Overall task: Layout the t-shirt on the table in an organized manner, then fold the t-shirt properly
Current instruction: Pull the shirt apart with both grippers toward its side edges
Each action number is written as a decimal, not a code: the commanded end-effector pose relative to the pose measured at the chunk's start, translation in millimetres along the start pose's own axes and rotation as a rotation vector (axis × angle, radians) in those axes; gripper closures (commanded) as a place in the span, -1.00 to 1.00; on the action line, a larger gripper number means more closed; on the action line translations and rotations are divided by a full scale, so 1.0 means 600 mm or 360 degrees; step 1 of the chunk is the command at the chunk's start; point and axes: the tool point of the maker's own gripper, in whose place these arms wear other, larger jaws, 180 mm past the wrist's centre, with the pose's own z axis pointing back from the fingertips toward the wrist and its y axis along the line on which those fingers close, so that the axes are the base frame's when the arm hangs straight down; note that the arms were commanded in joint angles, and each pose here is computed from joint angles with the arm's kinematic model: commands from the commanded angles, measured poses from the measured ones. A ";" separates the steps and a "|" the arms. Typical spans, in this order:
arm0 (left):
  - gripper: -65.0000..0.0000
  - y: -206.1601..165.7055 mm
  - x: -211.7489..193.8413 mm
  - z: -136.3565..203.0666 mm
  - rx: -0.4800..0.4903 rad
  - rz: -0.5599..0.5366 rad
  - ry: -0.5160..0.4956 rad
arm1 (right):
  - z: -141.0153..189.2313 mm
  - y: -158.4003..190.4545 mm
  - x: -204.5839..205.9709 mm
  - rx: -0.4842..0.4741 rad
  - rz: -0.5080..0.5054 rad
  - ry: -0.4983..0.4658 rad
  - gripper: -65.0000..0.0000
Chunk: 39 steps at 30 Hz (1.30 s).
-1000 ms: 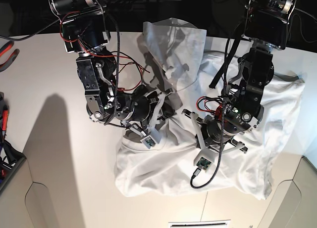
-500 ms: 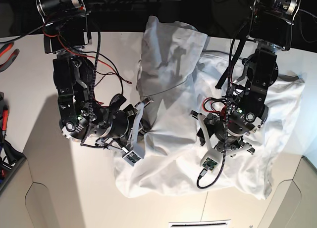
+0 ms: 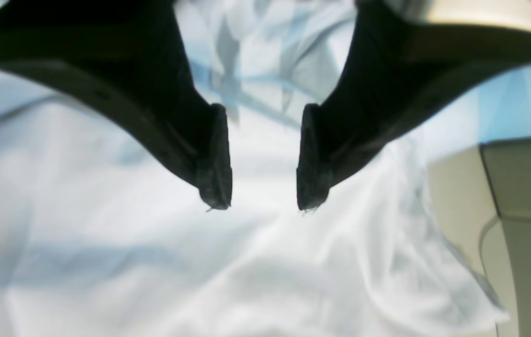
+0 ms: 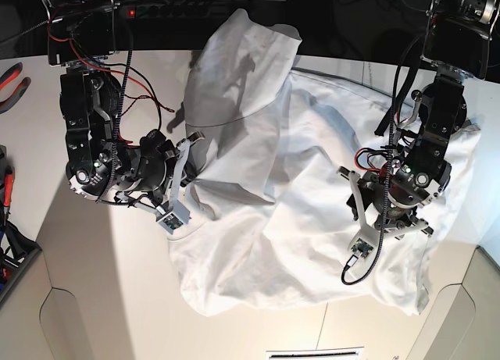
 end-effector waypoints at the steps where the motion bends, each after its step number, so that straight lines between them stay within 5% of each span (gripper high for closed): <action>1: 0.18 0.017 0.012 0.006 0.0041 -0.0011 -0.0042 | 0.015 -0.019 0.022 -0.0042 -0.0012 -0.0081 1.00; 11: 0.18 -0.006 -0.076 0.014 0.0049 -0.0032 0.0138 | 0.062 -0.108 0.001 -0.0153 -0.0259 -0.0181 1.00; 16: 0.18 0.011 -0.131 0.012 0.0175 -0.0026 0.0312 | 0.078 -0.136 -0.012 -0.0208 -0.0267 -0.0168 1.00; 25: 0.18 -0.001 -0.271 -0.011 0.0132 -0.0018 0.0671 | 0.086 -0.149 -0.020 -0.0240 -0.0255 -0.0148 1.00; 29: 0.18 -0.002 -0.280 -0.011 0.0129 -0.0017 0.0696 | 0.088 -0.153 -0.018 -0.0250 -0.0249 -0.0165 0.95; 32: 0.18 0.002 -0.278 -0.011 0.0139 -0.0028 0.0693 | 0.089 -0.157 -0.011 -0.0265 -0.0243 -0.0208 0.57; 39: 0.18 0.011 -0.272 -0.012 0.0167 -0.0059 0.0687 | 0.085 -0.173 -0.015 -0.0335 -0.0223 -0.0212 0.57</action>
